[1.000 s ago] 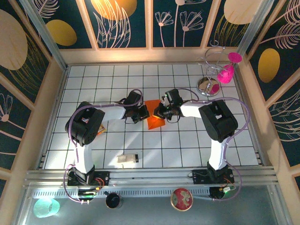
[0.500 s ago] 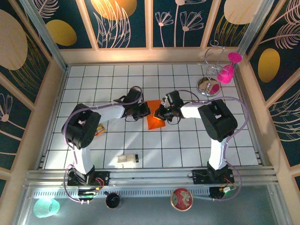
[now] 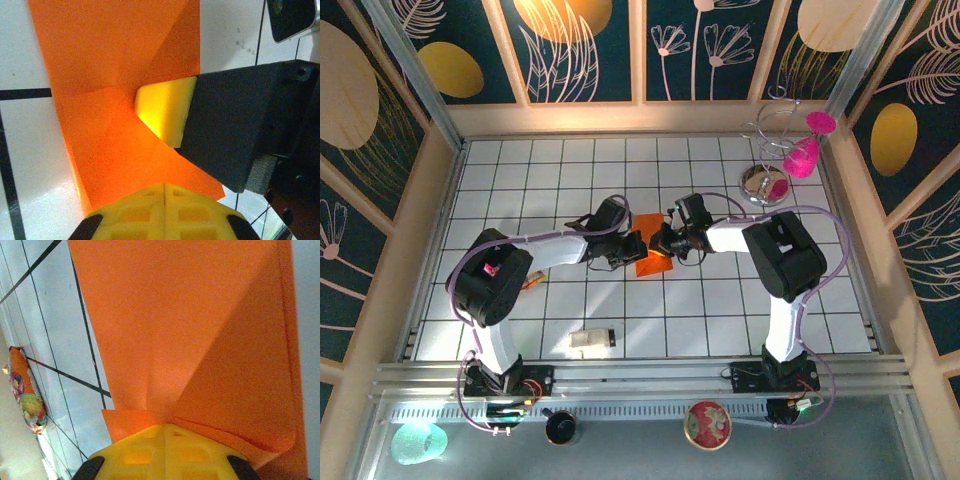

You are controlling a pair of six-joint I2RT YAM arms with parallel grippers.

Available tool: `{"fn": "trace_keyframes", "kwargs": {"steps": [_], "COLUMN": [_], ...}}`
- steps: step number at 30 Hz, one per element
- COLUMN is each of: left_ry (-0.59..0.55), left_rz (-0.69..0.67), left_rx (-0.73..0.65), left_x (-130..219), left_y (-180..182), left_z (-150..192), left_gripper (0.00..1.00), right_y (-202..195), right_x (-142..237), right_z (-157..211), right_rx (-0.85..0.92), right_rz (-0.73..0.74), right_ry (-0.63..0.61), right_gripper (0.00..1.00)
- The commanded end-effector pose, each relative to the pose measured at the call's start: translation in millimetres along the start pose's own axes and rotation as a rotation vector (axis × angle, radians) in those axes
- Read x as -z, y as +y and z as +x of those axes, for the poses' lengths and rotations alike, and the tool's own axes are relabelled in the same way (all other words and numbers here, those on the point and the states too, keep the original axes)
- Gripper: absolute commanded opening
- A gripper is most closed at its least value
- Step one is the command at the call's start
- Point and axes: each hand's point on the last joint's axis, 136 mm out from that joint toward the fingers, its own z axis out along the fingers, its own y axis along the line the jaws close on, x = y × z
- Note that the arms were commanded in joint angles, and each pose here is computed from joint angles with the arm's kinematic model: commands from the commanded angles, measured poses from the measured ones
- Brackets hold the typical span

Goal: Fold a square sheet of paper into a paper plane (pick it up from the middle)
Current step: Fold the triangle a second time at the center of the table.

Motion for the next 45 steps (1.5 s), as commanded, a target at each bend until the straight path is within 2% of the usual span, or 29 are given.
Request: {"fn": "trace_keyframes", "kwargs": {"steps": [1,9,19,45], "left_ry": [0.040,0.090,0.087,0.136], "left_rz": [0.015,-0.016,-0.040,-0.129], "left_rx": [-0.002,-0.006,-0.017,0.004], "left_x": [-7.8,-20.0,-25.0,-33.0], "left_y": [-2.6,2.9,5.5,46.3], "left_z": [6.4,16.3,12.8,35.4], "left_gripper": [0.00,0.00,0.00,0.00], "right_y": [-54.1,-53.2,-55.3,-67.4], "right_x": [-10.9,-10.0,-10.1,-8.9], "right_z": [19.9,18.7,18.8,25.6], "right_rx": [-0.100,-0.106,-0.112,-0.118], "right_rz": [0.144,0.137,0.139,0.181], "right_ry": [0.043,0.043,0.045,0.057], "right_gripper": [0.00,0.00,0.00,0.00]}}
